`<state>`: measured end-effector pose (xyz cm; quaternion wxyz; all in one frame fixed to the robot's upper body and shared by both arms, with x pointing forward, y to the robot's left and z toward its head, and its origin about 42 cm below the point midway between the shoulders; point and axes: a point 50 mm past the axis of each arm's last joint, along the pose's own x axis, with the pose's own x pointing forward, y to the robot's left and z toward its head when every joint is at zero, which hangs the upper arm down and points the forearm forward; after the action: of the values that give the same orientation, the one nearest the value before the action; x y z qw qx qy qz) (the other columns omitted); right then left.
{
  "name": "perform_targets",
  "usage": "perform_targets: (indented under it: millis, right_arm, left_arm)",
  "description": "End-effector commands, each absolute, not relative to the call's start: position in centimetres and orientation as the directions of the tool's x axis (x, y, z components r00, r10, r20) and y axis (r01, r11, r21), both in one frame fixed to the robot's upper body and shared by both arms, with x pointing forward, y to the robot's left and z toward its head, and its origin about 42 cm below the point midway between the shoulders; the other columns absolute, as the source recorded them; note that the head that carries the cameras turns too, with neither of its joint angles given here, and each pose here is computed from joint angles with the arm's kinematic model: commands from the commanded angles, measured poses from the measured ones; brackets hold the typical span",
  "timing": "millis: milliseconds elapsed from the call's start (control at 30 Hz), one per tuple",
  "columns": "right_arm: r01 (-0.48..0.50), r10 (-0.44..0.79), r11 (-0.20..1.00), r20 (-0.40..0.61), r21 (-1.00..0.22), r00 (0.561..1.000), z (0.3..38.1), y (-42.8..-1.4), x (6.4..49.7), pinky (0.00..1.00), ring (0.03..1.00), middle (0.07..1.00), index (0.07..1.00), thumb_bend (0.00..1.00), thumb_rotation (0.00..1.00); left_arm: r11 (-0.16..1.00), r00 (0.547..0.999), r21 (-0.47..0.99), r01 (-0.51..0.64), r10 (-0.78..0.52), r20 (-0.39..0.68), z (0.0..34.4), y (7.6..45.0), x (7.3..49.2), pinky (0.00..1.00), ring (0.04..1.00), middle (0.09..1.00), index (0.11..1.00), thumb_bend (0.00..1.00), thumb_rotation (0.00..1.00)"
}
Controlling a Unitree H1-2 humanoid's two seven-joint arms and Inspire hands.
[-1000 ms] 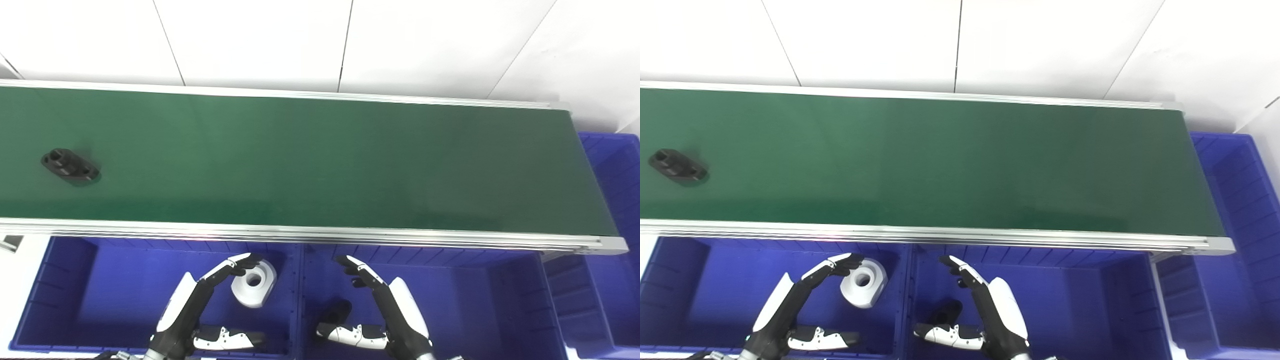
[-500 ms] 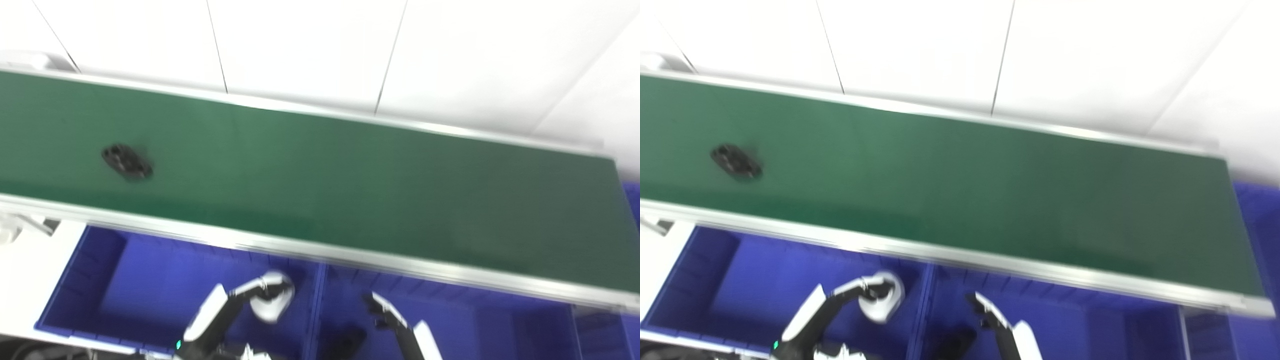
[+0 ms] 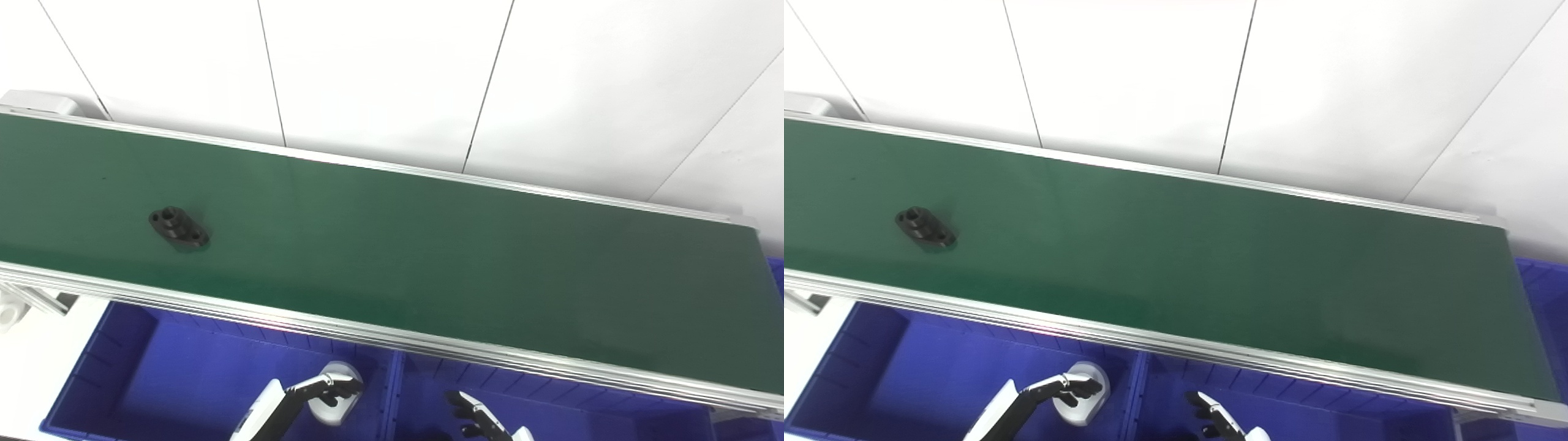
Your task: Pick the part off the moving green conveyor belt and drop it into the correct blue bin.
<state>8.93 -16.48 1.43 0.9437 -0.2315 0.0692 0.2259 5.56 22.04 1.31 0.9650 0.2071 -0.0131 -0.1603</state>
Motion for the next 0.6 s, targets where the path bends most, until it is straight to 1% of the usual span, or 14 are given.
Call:
perform_targets:
  millis: [0,133,233,333,400,500,567]
  right_arm:
    - [-0.431,0.397,0.809,-0.169,-0.400,0.902,1.9,-16.2,9.3,0.70,0.806,0.835,0.828,0.88,0.39]
    - [-0.430,0.397,0.809,-0.168,-0.401,0.902,1.6,-16.3,9.4,0.70,0.806,0.834,0.825,0.87,0.38]
    - [-0.427,0.397,0.811,-0.160,-0.401,0.904,1.5,-16.3,9.5,0.68,0.789,0.826,0.817,0.87,0.37]
    - [-0.424,0.392,0.813,-0.164,-0.399,0.905,1.3,-16.5,9.5,0.69,0.795,0.829,0.817,0.88,0.38]
    - [-0.421,0.391,0.812,-0.158,-0.405,0.907,1.3,-16.6,9.6,0.67,0.781,0.819,0.810,0.88,0.37]
    - [-0.417,0.388,0.815,-0.156,-0.403,0.908,1.3,-16.9,9.7,0.67,0.780,0.820,0.810,0.88,0.38]
    - [-0.407,0.382,0.825,-0.145,-0.392,0.913,1.3,-17.1,9.7,0.66,0.775,0.817,0.807,0.88,0.36]
  left_arm:
    - [0.872,0.950,0.398,0.286,-0.313,0.004,1.5,22.0,5.8,0.61,0.698,0.729,0.717,0.80,0.42]
    - [0.870,0.950,0.401,0.286,-0.313,0.002,1.2,22.0,5.9,0.60,0.692,0.724,0.713,0.80,0.43]
    - [0.870,0.949,0.399,0.289,-0.314,-0.003,1.1,22.0,5.9,0.60,0.694,0.726,0.713,0.80,0.43]
    - [0.869,0.949,0.401,0.291,-0.316,-0.004,0.9,21.8,6.0,0.60,0.693,0.726,0.714,0.80,0.43]
    - [0.869,0.950,0.403,0.288,-0.313,-0.003,0.7,21.7,6.1,0.60,0.689,0.722,0.712,0.80,0.43]
    - [0.870,0.950,0.401,0.287,-0.311,-0.004,0.5,21.5,6.2,0.60,0.686,0.720,0.711,0.80,0.43]
    - [0.872,0.951,0.398,0.286,-0.310,-0.005,0.5,21.4,6.2,0.60,0.687,0.720,0.712,0.80,0.45]
